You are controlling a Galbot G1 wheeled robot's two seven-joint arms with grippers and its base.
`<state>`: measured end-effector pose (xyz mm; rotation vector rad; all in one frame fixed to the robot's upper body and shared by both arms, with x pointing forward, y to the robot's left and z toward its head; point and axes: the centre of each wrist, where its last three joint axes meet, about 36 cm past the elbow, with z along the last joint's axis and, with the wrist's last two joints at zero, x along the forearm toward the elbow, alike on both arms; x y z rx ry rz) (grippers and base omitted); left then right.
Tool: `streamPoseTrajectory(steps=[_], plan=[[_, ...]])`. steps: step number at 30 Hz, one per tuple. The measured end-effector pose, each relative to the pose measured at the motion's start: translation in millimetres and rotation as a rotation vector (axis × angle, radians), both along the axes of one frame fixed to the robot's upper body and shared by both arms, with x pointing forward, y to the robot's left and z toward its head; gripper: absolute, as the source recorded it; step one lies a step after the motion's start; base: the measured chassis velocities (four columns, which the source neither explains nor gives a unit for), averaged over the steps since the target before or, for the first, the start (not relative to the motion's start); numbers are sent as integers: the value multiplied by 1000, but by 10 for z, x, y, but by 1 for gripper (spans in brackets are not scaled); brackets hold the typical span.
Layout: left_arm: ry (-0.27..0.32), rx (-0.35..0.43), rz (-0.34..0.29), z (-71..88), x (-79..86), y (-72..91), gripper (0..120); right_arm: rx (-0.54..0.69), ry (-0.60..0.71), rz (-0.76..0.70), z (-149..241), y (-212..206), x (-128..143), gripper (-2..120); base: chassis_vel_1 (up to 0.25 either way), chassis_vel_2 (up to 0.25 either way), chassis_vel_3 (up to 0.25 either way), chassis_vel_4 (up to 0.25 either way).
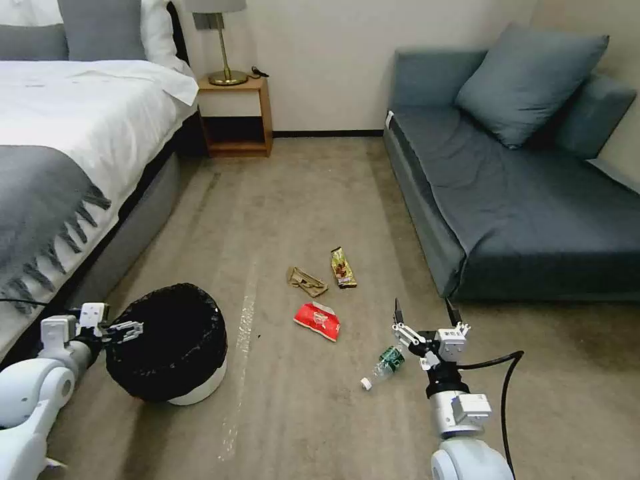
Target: Pick up the trash bin, then pick up the garbage on the floor and place it into the trash bin.
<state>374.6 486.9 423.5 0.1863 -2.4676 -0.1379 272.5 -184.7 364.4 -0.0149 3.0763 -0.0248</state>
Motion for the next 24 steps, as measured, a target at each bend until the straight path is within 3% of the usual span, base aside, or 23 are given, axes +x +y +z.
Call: streamPoseTrajectory(steps=[4,10,14,15,18,20,24], plan=[[72,-3,29,-89,163,97,100,-1,-1,-3,19,1,13,100,0,0,0,0],[117,-1,51,-136,301,184,96,-3,0,-9,28,-6,6,100,0,0,0,0],[130,-8,60,-139,374,219,79,-5,1,-18,27,-9,8,100,0,0,0,0],[130,-8,60,-139,374,219,79,-5,1,-18,27,-9,8,100,0,0,0,0],[144,-24,52,-185,361,220,64,-6,-1,-29,30,-29,21,100,0,0,0,0],[146,-26,52,-194,357,219,62,-6,-1,-29,31,-31,22,100,0,0,0,0],[152,-41,46,-251,336,198,43,-5,-3,-27,44,-23,37,100,0,0,0,0]])
